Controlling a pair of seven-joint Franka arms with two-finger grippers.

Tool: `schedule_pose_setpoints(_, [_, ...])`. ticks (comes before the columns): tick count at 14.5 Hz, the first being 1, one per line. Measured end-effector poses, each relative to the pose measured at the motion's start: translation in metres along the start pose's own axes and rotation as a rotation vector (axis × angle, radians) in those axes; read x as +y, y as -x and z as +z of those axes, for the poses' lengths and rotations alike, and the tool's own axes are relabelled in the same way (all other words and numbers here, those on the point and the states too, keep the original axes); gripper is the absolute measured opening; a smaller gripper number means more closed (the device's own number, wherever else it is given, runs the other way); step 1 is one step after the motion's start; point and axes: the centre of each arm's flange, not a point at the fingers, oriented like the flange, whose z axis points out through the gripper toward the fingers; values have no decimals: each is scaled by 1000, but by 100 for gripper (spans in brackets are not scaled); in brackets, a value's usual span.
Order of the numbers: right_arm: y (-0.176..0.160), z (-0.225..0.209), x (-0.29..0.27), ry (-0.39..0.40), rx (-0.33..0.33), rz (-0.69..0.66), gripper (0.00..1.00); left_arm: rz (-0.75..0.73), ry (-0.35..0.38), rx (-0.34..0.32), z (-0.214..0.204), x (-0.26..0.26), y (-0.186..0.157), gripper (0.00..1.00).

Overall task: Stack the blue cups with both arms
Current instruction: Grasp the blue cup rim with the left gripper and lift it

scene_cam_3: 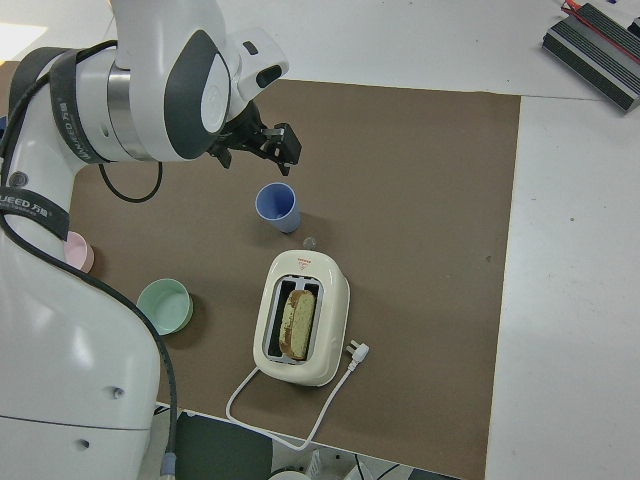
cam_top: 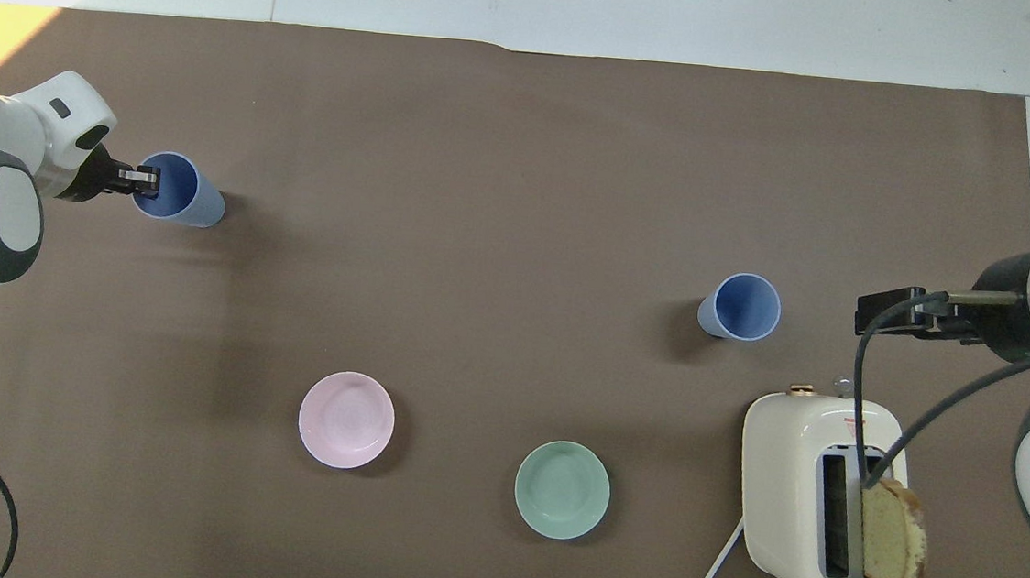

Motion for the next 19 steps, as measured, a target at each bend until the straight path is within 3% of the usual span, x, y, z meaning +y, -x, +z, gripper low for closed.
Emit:
schedule_pose_setpoints(5, [0, 0, 0, 0, 0, 0, 100, 37, 14, 52, -56, 24, -1, 4])
schedule_pose_setpoints(8, [0, 0, 0, 0, 0, 0, 100, 104, 34, 60, -84, 68, 3, 4])
schedule_pose_setpoints(16, [0, 0, 0, 0, 0, 0, 100, 80, 80, -15, -56, 235, 37, 4])
schedule_pose_setpoints(19, [0, 0, 0, 0, 0, 0, 100, 70, 95, 1, -34, 295, 61, 4])
